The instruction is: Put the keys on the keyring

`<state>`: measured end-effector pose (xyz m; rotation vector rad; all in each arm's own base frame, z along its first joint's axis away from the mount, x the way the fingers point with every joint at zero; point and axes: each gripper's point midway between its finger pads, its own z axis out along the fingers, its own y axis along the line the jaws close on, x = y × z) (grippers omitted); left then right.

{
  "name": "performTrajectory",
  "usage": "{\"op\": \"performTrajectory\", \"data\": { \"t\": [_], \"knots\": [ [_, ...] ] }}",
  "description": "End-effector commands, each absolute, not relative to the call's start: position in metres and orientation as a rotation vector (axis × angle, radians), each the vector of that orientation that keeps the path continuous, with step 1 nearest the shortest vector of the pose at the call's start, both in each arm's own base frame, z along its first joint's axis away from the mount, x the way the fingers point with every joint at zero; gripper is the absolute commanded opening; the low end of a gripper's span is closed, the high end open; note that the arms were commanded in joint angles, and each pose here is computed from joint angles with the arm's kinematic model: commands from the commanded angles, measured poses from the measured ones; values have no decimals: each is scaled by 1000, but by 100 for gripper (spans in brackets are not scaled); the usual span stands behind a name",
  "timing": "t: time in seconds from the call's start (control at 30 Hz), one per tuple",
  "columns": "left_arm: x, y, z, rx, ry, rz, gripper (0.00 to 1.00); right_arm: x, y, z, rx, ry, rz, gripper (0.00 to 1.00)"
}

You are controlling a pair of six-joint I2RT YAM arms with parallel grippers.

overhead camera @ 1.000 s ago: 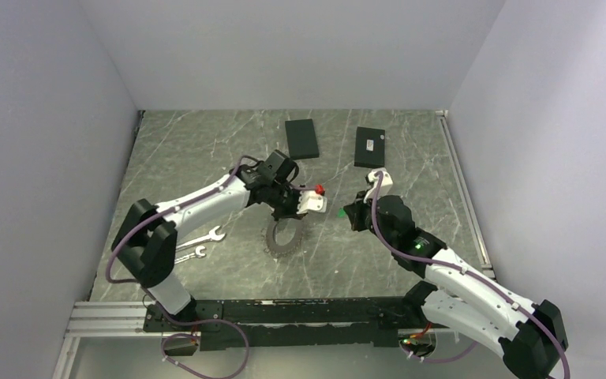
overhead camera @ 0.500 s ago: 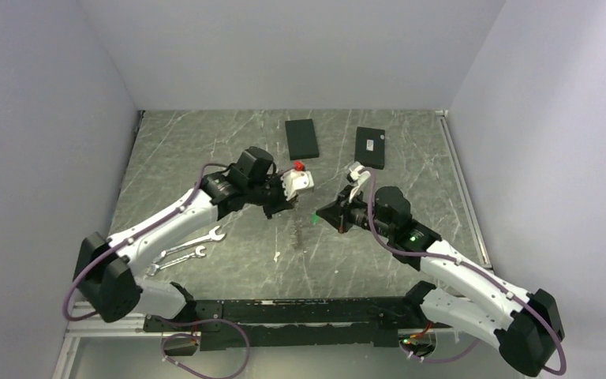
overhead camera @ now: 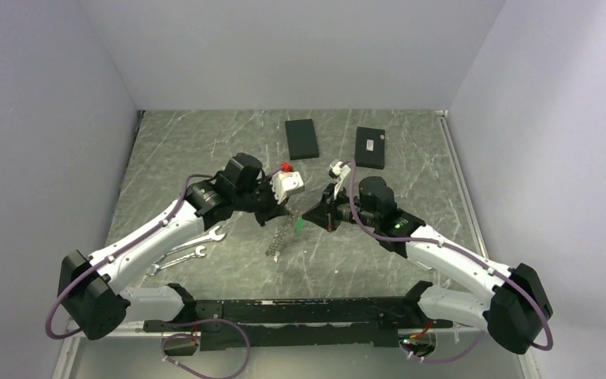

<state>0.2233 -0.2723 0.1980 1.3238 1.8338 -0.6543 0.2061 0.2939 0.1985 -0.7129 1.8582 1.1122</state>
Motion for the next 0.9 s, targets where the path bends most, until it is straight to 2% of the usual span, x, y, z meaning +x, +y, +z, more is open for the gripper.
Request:
{"op": "performTrajectory", "data": {
  "t": [0.0,0.1,0.23,0.4,0.67,0.87],
  "knots": [
    [220,-267,194,1302,1950,-648,0,218,301,219,-713,1794,1094,0],
    [212,-265,176,1391,2024,-604,0,233,290,207,-630,1861,981,0],
    [215,-255,153,1554,2120,-356,0,256,263,190,-476,1959,774,0],
    [226,-257,147,1684,2111,-208,0,263,233,171,-328,2038,617,0],
    [229,-287,95,1864,2170,-193,0,267,168,161,-7,2033,386,0],
    [232,-302,46,1899,2276,-201,0,267,147,157,60,2006,341,0]
  ]
}}
